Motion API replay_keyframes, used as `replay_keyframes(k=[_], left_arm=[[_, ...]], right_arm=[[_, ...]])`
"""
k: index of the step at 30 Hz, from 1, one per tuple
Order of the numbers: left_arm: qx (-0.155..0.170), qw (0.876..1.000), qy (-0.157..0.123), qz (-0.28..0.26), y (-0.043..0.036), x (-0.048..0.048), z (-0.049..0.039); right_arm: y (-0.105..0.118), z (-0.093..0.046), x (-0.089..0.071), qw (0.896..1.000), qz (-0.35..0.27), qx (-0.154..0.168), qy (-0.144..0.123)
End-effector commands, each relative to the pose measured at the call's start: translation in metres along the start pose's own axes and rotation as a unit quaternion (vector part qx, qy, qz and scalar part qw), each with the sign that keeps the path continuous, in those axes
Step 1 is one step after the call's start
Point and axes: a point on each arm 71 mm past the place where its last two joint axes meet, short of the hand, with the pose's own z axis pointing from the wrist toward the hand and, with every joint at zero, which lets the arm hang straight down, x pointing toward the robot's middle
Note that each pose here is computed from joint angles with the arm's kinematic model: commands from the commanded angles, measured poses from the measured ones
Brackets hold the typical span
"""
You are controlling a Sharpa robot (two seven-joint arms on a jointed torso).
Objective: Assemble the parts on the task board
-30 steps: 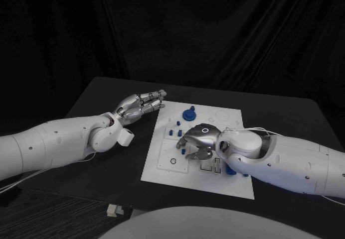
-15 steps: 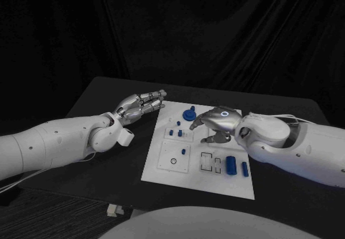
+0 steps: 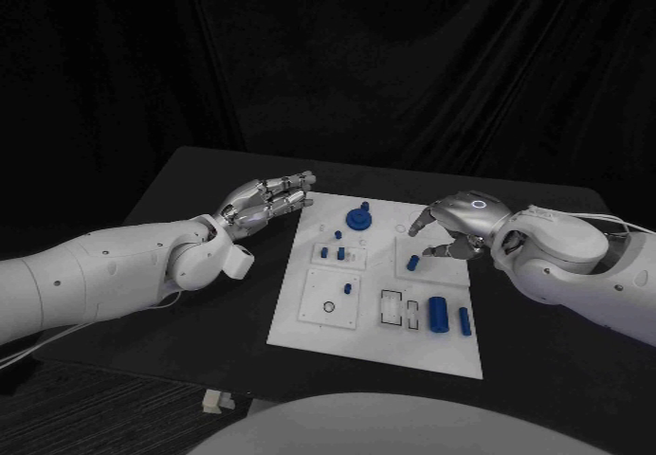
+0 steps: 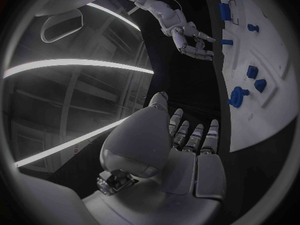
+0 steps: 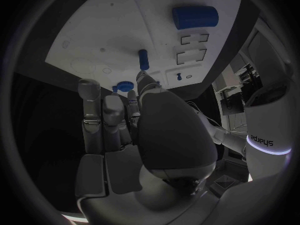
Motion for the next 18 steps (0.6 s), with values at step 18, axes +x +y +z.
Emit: replay_keyframes(k=[18], left_arm=[[0.056, 0.998, 0.003, -0.008, -0.0073, 0.0012, 0.0005]], right_arm=[[0.002, 0.004, 0.032, 0.999, 0.032, 0.004, 0.030]])
